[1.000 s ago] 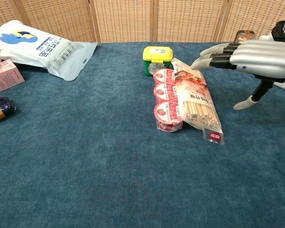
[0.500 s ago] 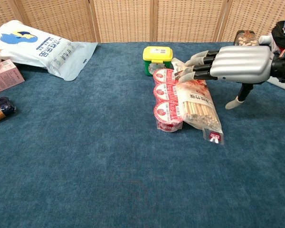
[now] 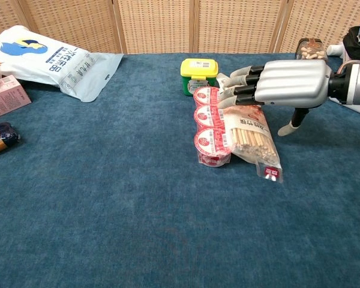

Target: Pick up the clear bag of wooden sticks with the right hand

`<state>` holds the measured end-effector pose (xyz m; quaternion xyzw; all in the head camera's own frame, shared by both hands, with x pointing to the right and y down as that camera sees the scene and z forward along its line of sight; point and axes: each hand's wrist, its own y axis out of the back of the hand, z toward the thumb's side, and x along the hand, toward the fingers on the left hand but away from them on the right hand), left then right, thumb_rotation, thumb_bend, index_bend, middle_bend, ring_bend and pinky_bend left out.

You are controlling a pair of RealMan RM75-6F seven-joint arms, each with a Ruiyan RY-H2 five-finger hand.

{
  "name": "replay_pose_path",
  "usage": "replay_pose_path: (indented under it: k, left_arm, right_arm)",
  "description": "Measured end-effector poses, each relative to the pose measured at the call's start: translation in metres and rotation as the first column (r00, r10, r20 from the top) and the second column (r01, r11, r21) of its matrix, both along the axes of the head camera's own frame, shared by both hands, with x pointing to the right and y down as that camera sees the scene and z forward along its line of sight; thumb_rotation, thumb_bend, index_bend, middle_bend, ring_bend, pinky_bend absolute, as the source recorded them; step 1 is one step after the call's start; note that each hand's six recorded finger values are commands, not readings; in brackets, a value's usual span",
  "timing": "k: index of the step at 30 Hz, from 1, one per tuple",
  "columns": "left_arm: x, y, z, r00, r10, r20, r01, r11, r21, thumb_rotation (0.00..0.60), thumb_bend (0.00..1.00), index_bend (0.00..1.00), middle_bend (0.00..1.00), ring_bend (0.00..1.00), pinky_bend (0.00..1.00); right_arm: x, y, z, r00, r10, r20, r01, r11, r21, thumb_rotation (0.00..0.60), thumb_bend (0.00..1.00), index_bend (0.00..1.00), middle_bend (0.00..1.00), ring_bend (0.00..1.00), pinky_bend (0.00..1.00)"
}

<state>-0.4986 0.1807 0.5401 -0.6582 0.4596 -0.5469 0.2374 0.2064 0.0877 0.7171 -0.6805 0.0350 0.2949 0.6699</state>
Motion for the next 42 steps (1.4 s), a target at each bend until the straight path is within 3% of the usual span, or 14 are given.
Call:
replay_pose_path:
  k: [10,14,15,17,18,20,26,33,42]
  left_arm:
    - [-0.003,-0.001,-0.002,1.000,-0.007,-0.002,0.007,1.000,0.005,0.600,0.00,0.23,0.00,0.00,0.00]
    - [-0.002,-0.001,-0.001,1.000,-0.004,-0.004,0.004,1.000,0.004,0.600,0.00,0.23,0.00,0.00,0.00]
    - [-0.002,0.000,-0.001,1.000,-0.004,-0.004,0.004,1.000,0.004,0.600,0.00,0.23,0.00,0.00,0.00]
    - [-0.002,0.000,-0.002,1.000,-0.004,-0.004,0.004,1.000,0.005,0.600,0.00,0.23,0.00,0.00,0.00]
    - [-0.002,0.000,-0.002,1.000,-0.004,-0.003,0.004,1.000,0.006,0.600,0.00,0.23,0.00,0.00,0.00]
    - [-0.001,0.000,-0.002,1.000,-0.003,-0.003,0.003,1.000,0.006,0.600,0.00,0.23,0.00,0.00,0.00]
    - [0.000,0.001,-0.001,1.000,0.001,0.000,-0.001,1.000,0.004,0.600,0.00,0.23,0.00,0.00,0.00]
    - [0.001,0.001,-0.002,1.000,0.003,0.001,-0.003,1.000,0.007,0.600,0.00,0.23,0.00,0.00,0.00]
    - [0.005,0.002,-0.002,1.000,0.014,-0.009,-0.014,1.000,0.007,0.600,0.00,0.23,0.00,0.00,0.00]
  right_arm:
    - [0.000,0.001,0.013,0.998,-0.019,-0.066,0.020,1.000,0.014,0.600,0.07,0.00,0.00,0.00,0.00]
    - [0.001,0.004,0.013,0.998,-0.019,-0.062,0.019,1.000,0.000,0.600,0.16,0.01,0.00,0.00,0.00]
    - [0.001,0.005,0.013,0.998,-0.019,-0.059,0.019,1.000,-0.006,0.600,0.20,0.07,0.01,0.00,0.00]
    - [0.001,0.007,0.012,0.999,-0.018,-0.046,0.017,1.000,-0.024,0.600,0.28,0.25,0.14,0.01,0.01]
    - [0.001,0.008,0.012,0.999,-0.018,-0.038,0.016,0.999,-0.033,0.600,0.32,0.35,0.25,0.05,0.05]
    - [0.001,0.012,0.010,1.000,-0.018,-0.016,0.017,0.999,-0.050,0.600,0.36,0.46,0.40,0.16,0.16]
    - [0.005,0.020,0.007,0.999,-0.012,0.030,0.014,0.997,-0.072,0.600,0.39,0.51,0.55,0.38,0.38]
    - [0.012,0.023,0.001,0.998,0.006,0.068,-0.001,0.998,-0.063,0.600,0.43,0.53,0.61,0.61,0.59]
    - [0.032,0.015,-0.024,0.993,0.011,0.117,-0.009,1.000,-0.013,0.600,0.45,0.53,0.61,0.61,0.59]
